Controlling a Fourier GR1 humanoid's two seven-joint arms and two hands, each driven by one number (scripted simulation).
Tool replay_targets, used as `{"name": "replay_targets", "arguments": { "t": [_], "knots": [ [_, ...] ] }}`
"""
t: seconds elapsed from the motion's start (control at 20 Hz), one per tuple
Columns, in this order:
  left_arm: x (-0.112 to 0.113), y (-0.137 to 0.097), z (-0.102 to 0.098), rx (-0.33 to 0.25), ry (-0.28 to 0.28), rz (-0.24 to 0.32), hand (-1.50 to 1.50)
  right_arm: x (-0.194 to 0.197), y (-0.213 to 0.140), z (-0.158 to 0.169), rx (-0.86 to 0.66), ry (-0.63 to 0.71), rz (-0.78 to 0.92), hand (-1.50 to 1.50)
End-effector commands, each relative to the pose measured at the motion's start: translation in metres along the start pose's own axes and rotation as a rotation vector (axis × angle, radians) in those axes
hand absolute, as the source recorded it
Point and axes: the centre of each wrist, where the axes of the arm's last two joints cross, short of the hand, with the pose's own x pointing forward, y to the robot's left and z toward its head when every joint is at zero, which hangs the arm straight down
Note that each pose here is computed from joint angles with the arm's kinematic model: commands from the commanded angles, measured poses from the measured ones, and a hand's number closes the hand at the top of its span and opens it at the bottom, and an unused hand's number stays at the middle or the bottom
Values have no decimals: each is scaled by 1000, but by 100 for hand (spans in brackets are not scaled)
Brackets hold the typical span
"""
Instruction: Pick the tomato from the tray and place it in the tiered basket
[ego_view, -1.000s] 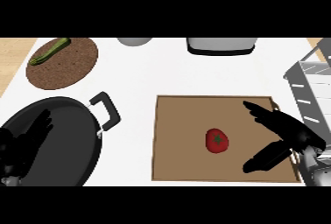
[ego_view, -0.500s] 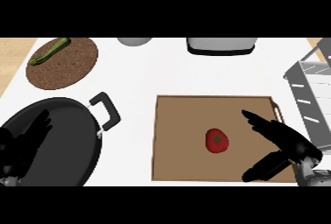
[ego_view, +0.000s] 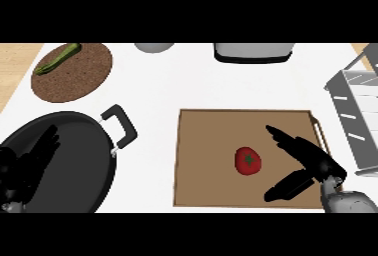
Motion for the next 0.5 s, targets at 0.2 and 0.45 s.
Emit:
{"name": "replay_targets", "arguments": {
  "t": [0.2, 0.45],
  "knots": [
    [0, -11, 3, 13, 13, -5, 0, 22, 19, -24, -13, -14, -3, -150],
    [-13, 0, 7, -6, 0, 14, 0, 13, 25, -24, -1, 0, -26, -150]
  ]
}}
